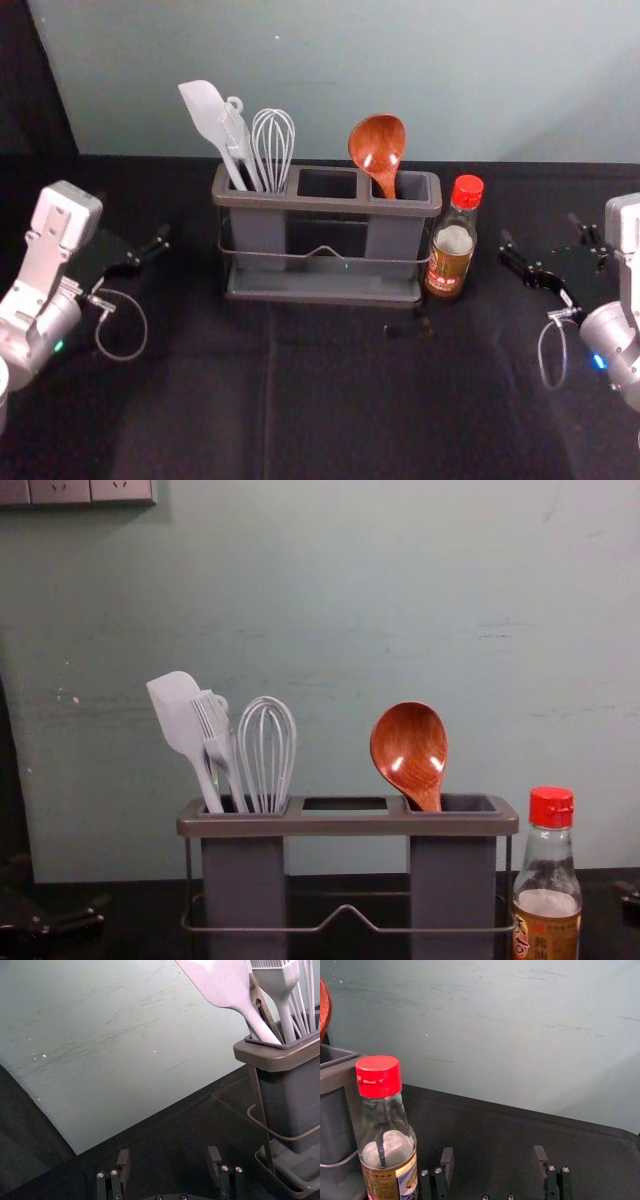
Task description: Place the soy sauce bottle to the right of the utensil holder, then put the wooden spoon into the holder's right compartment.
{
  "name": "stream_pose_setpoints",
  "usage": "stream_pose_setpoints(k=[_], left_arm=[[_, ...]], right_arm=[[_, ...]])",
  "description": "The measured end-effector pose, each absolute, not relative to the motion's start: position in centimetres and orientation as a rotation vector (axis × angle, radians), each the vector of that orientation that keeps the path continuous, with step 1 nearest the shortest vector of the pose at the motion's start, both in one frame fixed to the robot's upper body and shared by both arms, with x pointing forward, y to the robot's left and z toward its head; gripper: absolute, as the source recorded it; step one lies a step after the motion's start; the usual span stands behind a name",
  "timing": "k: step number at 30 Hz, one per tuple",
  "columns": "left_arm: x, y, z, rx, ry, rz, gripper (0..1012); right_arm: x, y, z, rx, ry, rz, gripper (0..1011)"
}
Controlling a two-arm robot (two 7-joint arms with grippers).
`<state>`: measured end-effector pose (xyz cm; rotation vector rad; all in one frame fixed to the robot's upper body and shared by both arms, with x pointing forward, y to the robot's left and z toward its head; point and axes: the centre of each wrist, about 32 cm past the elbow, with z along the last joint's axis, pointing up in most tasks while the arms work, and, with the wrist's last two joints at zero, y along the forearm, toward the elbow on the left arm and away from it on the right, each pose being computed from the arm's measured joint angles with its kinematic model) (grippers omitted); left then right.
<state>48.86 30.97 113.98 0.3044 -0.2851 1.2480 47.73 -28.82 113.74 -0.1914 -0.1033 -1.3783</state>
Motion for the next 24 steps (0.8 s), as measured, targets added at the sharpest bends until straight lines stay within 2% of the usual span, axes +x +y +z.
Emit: stream_pose_setpoints(k=[24], left_arm=[[48.86,30.97,113.98,0.304,-0.285,1.248,1005]], right_arm=[[47.59,-28.93,113.77,-0.191,-0.100,-1.374,1004]])
